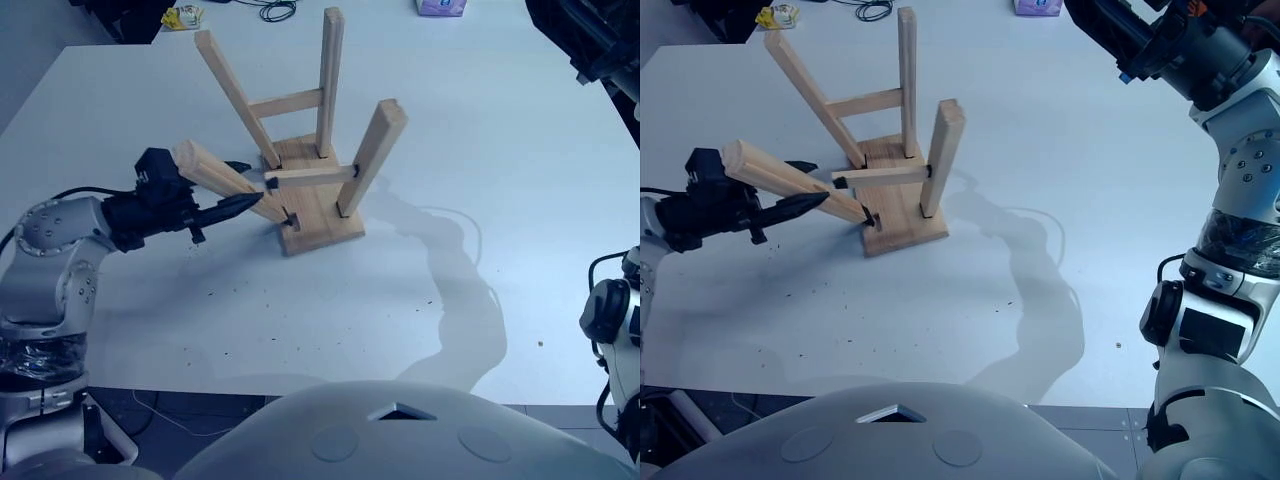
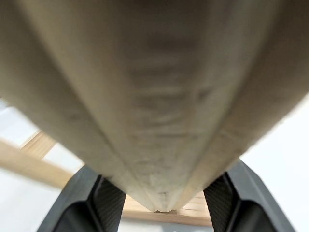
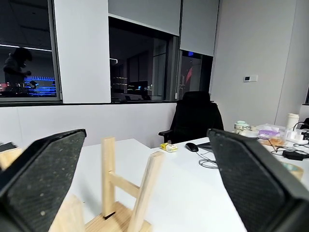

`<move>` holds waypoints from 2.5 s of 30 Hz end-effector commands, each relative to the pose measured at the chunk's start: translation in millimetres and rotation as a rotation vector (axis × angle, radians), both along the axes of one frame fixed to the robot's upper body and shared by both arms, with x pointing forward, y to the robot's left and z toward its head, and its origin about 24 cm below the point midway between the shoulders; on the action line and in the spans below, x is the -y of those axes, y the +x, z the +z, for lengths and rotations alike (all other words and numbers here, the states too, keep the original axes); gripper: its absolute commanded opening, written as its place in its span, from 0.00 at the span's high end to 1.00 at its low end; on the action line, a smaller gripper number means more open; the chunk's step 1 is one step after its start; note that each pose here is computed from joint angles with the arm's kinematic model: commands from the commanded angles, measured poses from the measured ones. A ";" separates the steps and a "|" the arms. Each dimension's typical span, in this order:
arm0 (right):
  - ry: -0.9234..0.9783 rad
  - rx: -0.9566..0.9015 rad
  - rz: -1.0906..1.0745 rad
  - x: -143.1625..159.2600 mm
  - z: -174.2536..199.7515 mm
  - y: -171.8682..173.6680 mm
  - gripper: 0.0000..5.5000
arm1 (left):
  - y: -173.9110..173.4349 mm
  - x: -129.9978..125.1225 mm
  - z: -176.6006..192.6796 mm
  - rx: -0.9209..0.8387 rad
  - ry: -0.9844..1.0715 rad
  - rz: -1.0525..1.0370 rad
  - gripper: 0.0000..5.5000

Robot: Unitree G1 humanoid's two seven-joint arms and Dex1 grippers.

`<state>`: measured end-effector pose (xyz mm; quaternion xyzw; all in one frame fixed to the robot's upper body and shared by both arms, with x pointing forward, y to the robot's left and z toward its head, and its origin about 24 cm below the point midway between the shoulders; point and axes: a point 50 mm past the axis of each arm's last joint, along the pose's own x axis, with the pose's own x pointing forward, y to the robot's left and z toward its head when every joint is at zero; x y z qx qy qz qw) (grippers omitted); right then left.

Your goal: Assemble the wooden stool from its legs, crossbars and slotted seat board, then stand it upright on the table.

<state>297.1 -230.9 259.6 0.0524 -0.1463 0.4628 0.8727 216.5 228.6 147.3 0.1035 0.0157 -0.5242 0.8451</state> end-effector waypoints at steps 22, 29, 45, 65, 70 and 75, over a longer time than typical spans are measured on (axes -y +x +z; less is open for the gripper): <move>0.036 0.010 -0.049 -3.1 -11.7 -3.2 0.16 | -31.1 38.4 -9.4 0.040 -0.060 0.159 0.63; 0.042 0.012 -0.035 -6.6 -9.5 -0.8 0.16 | -25.7 41.6 -16.9 0.061 -0.064 0.190 0.63; 0.113 -0.013 -0.056 -19.2 -22.0 -21.5 0.16 | -35.7 34.5 -42.5 -0.124 0.183 0.035 0.63; 0.236 -0.082 -0.271 -10.7 -48.4 -70.3 0.16 | -37.4 5.4 -21.2 -0.263 0.148 0.077 0.63; 0.230 -0.085 -0.255 -9.8 -45.7 -68.9 0.16 | -42.5 10.6 -27.9 -0.198 0.170 0.097 0.63; 0.213 -0.088 -0.216 -16.5 -40.2 -63.7 0.16 | -40.7 12.0 -28.7 -0.204 0.108 0.145 0.63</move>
